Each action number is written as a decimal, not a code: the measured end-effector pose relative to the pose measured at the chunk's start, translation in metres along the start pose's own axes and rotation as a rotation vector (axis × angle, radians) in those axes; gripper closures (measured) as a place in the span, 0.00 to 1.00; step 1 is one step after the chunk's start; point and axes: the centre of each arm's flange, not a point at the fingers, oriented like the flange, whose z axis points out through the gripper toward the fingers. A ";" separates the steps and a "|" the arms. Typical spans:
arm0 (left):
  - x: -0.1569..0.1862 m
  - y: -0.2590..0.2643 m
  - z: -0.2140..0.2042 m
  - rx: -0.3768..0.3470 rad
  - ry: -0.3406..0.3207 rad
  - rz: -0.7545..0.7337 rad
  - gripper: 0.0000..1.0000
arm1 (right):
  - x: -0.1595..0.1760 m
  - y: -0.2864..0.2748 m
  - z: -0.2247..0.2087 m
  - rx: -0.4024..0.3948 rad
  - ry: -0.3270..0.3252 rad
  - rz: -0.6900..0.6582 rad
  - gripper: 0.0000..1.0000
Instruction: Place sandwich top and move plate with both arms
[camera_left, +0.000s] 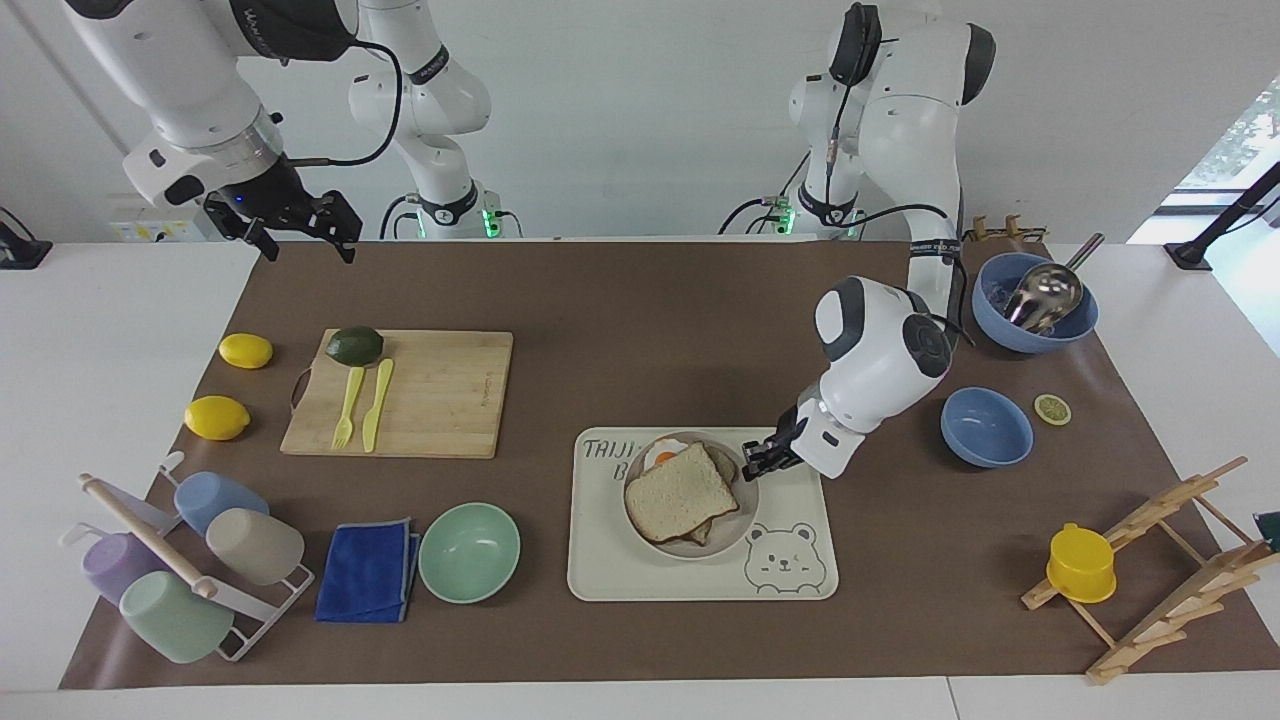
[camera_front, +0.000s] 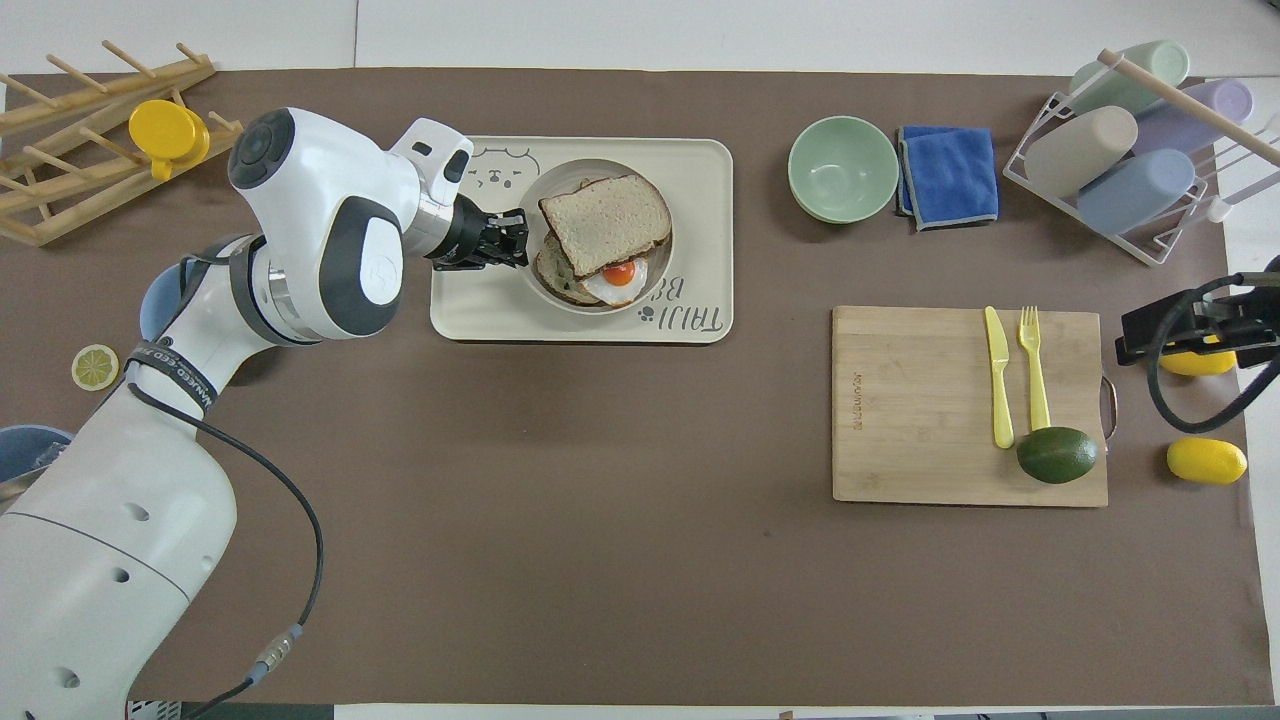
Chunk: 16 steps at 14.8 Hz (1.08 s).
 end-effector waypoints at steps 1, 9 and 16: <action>0.000 -0.001 0.001 0.001 0.000 0.000 0.96 | 0.000 0.000 0.000 0.000 0.000 0.000 0.00; 0.016 -0.009 -0.040 0.012 0.027 0.015 0.30 | 0.000 0.000 0.000 0.000 0.000 0.000 0.00; -0.007 -0.044 -0.211 0.240 0.082 0.073 0.00 | 0.000 0.000 0.000 0.000 0.000 0.000 0.00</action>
